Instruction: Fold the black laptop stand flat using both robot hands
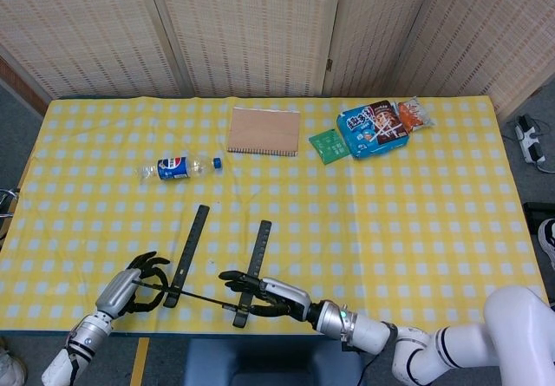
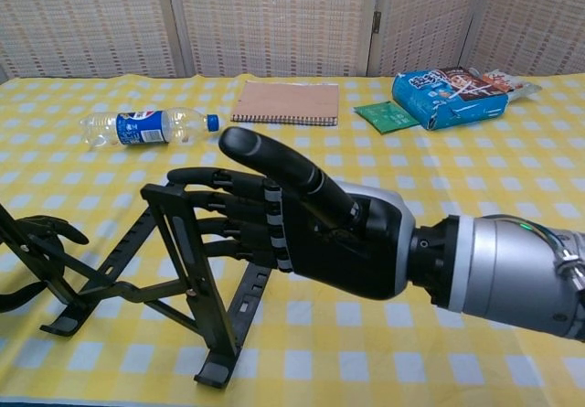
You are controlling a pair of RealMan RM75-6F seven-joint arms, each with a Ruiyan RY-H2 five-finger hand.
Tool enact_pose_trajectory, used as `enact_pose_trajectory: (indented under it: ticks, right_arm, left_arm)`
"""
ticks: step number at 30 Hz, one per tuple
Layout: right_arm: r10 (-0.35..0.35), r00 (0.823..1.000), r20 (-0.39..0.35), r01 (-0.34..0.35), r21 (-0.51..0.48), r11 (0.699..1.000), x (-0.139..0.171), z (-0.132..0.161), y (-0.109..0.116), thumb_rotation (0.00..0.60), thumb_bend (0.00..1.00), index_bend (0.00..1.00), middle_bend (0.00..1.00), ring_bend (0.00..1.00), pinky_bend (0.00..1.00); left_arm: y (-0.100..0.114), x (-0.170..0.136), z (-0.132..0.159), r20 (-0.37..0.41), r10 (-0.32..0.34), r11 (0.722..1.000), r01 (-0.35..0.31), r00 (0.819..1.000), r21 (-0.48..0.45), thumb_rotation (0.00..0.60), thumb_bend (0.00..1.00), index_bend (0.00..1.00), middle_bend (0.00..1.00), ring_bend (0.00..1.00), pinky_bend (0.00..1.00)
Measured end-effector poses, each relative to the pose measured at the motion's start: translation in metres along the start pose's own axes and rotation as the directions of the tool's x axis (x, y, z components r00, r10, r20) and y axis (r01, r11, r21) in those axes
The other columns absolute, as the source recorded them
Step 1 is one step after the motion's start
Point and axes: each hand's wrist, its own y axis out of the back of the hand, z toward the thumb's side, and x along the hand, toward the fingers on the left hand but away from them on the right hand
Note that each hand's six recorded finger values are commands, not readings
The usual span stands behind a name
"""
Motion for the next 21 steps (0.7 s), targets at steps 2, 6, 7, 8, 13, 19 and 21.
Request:
enact_pose_trajectory:
  ticks: [2, 6, 7, 8, 13, 19, 21]
  right_arm:
    - [-0.002, 1.000, 0.000, 0.002, 0.001, 1.000, 0.000, 0.000, 0.000, 0.233, 0.20, 0.00, 0.00, 0.01, 0.00]
    - [-0.004, 1.000, -0.002, 0.004, 0.002, 1.000, 0.000, 0.001, 0.001, 0.233, 0.20, 0.00, 0.00, 0.00, 0.00]
    - [-0.005, 1.000, -0.002, 0.005, 0.003, 1.000, 0.001, 0.001, 0.001, 0.235, 0.20, 0.00, 0.00, 0.00, 0.00]
    - [-0.007, 1.000, -0.002, 0.007, 0.003, 1.000, 0.001, 0.001, 0.001, 0.234, 0.20, 0.00, 0.00, 0.00, 0.00]
    - [-0.015, 1.000, -0.014, 0.015, 0.004, 1.000, 0.003, 0.005, 0.004, 0.232, 0.20, 0.00, 0.00, 0.01, 0.00]
    - [-0.045, 0.998, -0.036, 0.045, 0.014, 0.999, 0.013, 0.013, 0.014, 0.235, 0.20, 0.00, 0.00, 0.01, 0.00]
    - [-0.060, 0.997, -0.041, 0.061, 0.016, 0.998, 0.017, 0.016, 0.019, 0.233, 0.20, 0.00, 0.00, 0.01, 0.00]
  left_arm:
    - [-0.001, 0.000, 0.000, 0.000, 0.000, 1.000, 0.000, 1.000, -0.003, 0.600, 0.52, 0.57, 0.25, 0.08, 0.00]
    - [-0.002, 0.000, 0.000, 0.002, -0.002, 1.000, 0.002, 1.000, -0.011, 0.600, 0.55, 0.58, 0.26, 0.09, 0.00]
    - [-0.002, 0.000, 0.001, 0.004, -0.003, 1.000, 0.003, 1.000, -0.013, 0.600, 0.55, 0.57, 0.26, 0.08, 0.00]
    - [-0.002, 0.000, 0.002, 0.006, -0.004, 1.000, 0.004, 1.000, -0.017, 0.600, 0.55, 0.56, 0.26, 0.08, 0.00]
    - [-0.001, -0.002, 0.006, 0.016, -0.023, 0.999, 0.024, 1.000, -0.027, 0.600, 0.54, 0.39, 0.26, 0.06, 0.00]
    - [0.005, -0.002, 0.015, 0.035, -0.040, 0.998, 0.041, 0.999, -0.038, 0.600, 0.54, 0.23, 0.20, 0.01, 0.00]
    - [0.009, -0.002, 0.019, 0.042, -0.046, 0.998, 0.047, 0.998, -0.038, 0.600, 0.54, 0.20, 0.19, 0.00, 0.00]
